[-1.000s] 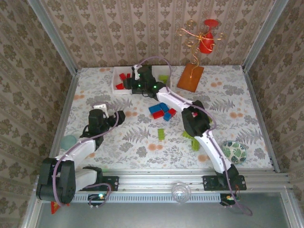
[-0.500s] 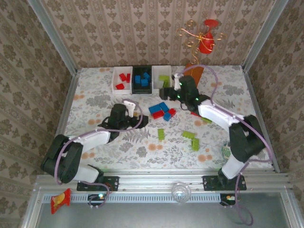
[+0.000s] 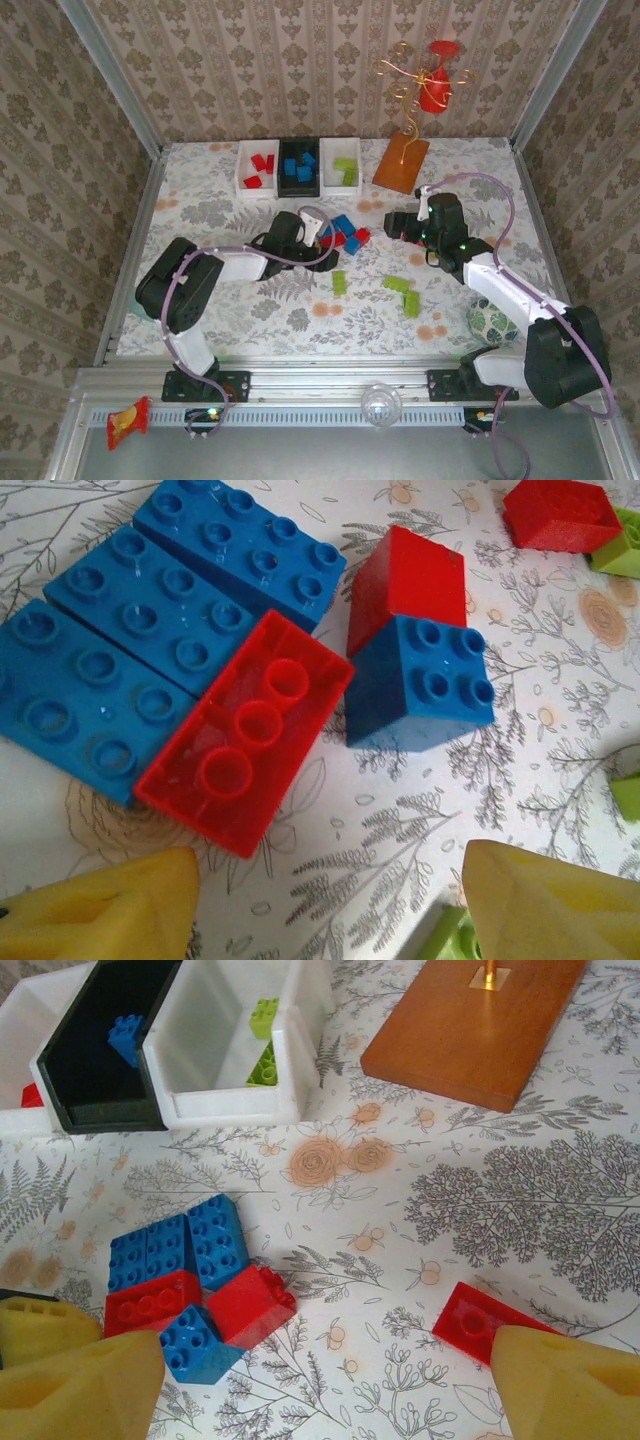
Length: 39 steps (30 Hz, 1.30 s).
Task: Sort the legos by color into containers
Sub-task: Pick up the lego from the center of the table.
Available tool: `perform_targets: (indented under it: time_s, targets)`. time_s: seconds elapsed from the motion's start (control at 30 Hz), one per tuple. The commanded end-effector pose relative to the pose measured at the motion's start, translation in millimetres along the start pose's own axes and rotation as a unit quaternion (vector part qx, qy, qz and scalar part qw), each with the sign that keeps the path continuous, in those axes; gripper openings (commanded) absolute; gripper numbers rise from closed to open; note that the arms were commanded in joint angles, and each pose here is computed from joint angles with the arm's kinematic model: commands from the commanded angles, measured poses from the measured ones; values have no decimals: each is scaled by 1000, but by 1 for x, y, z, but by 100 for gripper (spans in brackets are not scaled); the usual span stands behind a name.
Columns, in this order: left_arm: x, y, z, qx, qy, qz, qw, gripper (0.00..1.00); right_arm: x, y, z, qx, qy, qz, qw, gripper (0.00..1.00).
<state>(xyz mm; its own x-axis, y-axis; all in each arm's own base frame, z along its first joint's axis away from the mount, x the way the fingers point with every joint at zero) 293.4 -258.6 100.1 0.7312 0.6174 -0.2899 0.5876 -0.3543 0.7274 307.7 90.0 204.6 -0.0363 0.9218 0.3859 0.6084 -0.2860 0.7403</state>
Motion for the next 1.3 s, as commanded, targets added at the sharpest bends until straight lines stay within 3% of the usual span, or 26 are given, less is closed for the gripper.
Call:
perform_targets:
  time_s: [0.0,0.3,0.63,0.83,1.27]
  targets:
    - [1,5,8,15,11,23,1000,71,-2,2,-2,-13,2,10,1000,86]
    - [15,15,19,42,61,45,996,75,-5,1,-2,-11,5,17,1000,86]
    - [15,24,34,59,36,73,995,76,-8,0,-1,-10,4,24,1000,87]
    - [7,24,38,65,7,91,994,71,-9,0,-2,-10,4,26,1000,86]
    - [7,22,40,93,19,143,985,56,-12,-3,3,-2,1,32,999,87]
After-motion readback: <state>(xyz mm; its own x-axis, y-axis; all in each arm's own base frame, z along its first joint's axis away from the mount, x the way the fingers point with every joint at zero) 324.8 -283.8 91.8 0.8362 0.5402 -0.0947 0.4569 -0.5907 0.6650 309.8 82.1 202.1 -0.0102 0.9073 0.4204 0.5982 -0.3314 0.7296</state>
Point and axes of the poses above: each hand's point on the last joint's axis, 136 mm out from that joint toward the fingers, its own z axis out along the fingers, its own x axis along the line the jaws close on, y = z × x, the point moved 8 cm from there along -z, back along the fingers, and after that the axes turned 8 degrees about z, right-handed, at the moved point
